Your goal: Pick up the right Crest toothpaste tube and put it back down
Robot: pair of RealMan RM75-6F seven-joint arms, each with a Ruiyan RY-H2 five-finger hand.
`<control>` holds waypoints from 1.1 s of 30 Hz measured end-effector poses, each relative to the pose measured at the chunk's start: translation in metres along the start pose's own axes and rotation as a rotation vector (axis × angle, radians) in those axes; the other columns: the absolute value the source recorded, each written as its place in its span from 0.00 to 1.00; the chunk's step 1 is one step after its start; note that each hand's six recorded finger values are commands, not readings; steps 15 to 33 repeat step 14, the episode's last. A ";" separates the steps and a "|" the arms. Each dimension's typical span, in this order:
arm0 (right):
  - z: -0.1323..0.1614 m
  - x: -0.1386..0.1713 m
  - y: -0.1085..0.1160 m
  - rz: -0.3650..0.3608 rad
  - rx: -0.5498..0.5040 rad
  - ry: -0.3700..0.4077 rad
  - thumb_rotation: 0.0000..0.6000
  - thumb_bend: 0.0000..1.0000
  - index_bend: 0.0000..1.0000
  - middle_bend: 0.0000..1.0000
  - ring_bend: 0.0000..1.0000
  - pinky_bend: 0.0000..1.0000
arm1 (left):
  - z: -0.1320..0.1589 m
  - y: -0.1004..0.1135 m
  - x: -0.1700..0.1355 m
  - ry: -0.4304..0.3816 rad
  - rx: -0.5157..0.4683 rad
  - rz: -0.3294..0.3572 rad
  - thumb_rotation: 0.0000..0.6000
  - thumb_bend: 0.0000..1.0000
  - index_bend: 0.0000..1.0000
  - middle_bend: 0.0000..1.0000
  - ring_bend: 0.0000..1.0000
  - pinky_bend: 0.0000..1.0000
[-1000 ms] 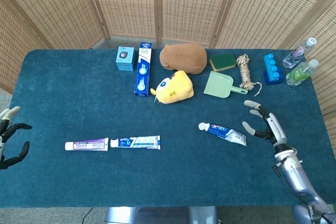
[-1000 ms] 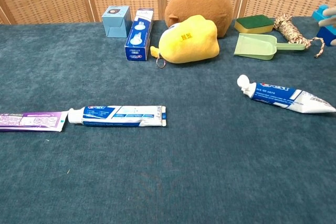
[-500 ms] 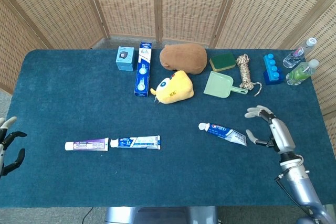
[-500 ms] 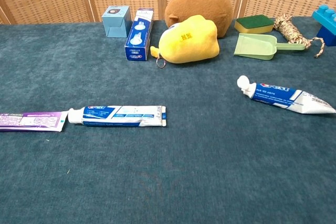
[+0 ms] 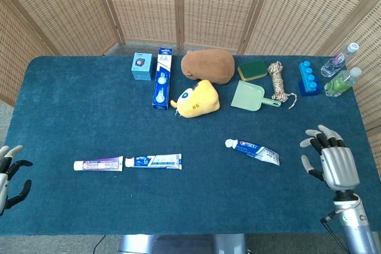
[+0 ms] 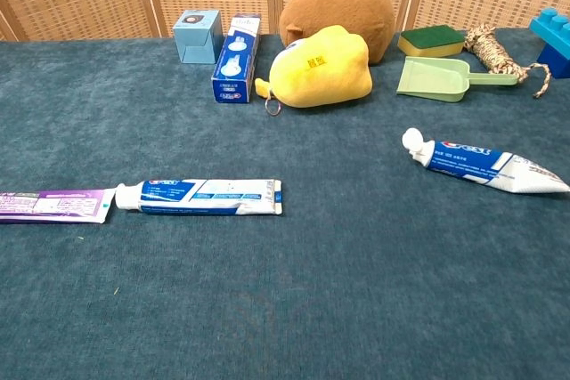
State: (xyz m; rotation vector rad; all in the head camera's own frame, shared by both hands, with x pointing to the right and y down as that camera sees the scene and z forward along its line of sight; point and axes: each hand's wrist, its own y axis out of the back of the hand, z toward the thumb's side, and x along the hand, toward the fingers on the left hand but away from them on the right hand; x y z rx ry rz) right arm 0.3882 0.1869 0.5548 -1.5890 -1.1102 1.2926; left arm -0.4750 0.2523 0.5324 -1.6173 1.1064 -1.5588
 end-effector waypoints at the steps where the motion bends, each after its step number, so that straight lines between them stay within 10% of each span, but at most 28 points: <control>1: 0.000 0.004 0.003 -0.004 0.006 -0.006 1.00 0.39 0.44 0.31 0.15 0.20 | 0.001 0.000 0.000 -0.002 -0.002 -0.001 1.00 0.38 0.33 0.14 0.05 0.11; 33: -0.007 0.020 0.008 -0.020 -0.037 -0.023 1.00 0.39 0.47 0.32 0.16 0.20 | 0.011 0.011 -0.001 -0.024 0.006 0.013 1.00 0.38 0.32 0.15 0.05 0.10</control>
